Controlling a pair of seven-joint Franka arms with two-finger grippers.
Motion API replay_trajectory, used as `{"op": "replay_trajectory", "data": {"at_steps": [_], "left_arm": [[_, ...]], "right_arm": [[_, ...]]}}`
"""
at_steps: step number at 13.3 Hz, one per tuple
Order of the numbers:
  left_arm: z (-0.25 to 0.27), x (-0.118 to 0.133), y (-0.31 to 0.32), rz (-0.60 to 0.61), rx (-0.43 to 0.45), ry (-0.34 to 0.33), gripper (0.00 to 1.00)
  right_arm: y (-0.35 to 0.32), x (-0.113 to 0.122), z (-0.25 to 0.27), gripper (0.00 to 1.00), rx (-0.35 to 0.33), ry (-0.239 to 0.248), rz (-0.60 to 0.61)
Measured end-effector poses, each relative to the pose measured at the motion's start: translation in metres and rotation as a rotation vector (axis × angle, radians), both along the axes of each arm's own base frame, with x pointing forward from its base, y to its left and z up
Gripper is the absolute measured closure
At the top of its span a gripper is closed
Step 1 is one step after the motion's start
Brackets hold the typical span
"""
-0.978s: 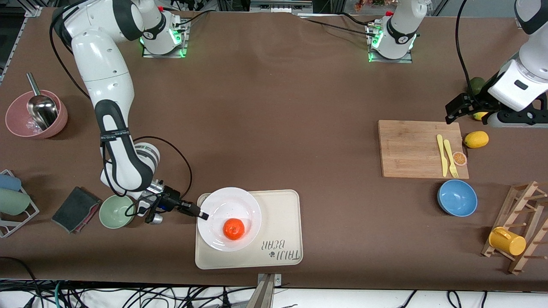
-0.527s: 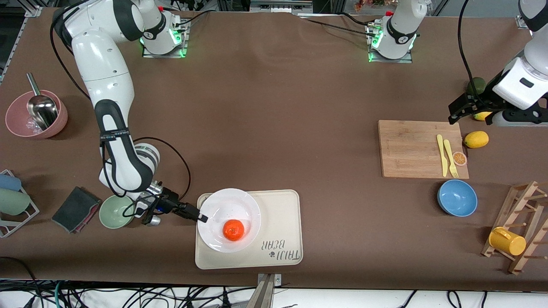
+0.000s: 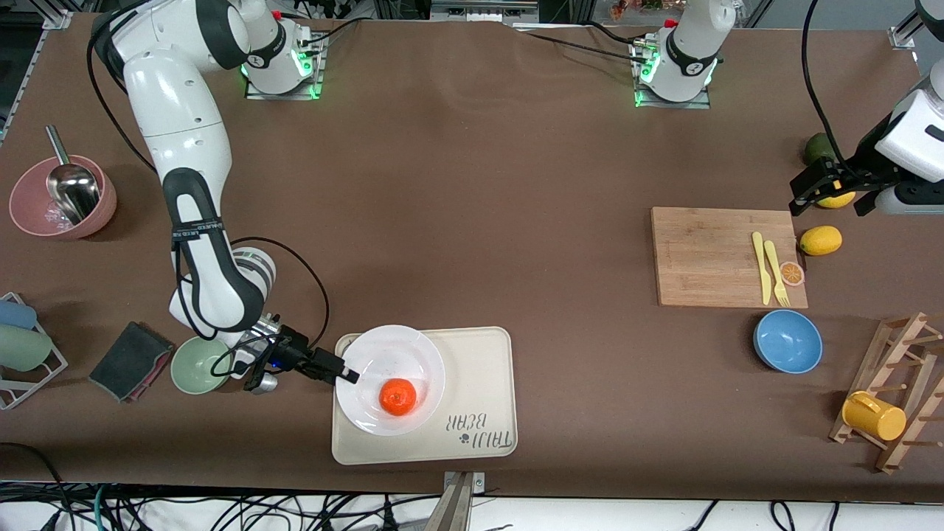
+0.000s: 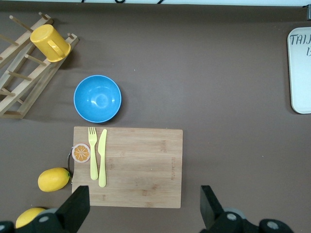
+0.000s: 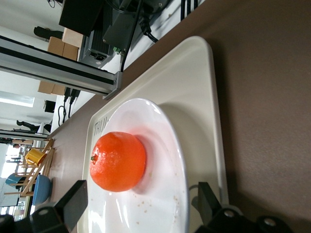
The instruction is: Place orange and plate with both arms
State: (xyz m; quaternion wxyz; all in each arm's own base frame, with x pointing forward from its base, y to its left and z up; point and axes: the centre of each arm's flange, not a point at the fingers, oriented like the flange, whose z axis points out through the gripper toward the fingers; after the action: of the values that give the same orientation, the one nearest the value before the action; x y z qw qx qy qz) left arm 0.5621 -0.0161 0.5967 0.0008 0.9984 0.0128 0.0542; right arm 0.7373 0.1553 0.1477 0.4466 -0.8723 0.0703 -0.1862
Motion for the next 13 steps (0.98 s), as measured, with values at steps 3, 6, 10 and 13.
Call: {"op": "replay_trajectory", "data": {"at_steps": [3, 6, 10, 13], "left_arm": [[-0.002, 0.001, 0.004, 0.007, 0.0, 0.003, 0.0], [-0.005, 0.003, 0.015, 0.024, 0.0, 0.009, 0.0], [-0.007, 0.004, 0.012, 0.019, 0.0, 0.012, 0.0], [-0.006, 0.005, 0.011, 0.018, 0.0, 0.01, 0.0]], "right_arm": [[0.0, 0.004, 0.016, 0.0, -0.041, -0.033, 0.039], [-0.007, 0.01, 0.039, 0.0, -0.216, -0.097, 0.188], [-0.031, 0.012, 0.077, 0.0, -0.383, -0.113, 0.419], [-0.062, 0.005, 0.109, 0.0, -0.504, -0.033, 0.562]]}}
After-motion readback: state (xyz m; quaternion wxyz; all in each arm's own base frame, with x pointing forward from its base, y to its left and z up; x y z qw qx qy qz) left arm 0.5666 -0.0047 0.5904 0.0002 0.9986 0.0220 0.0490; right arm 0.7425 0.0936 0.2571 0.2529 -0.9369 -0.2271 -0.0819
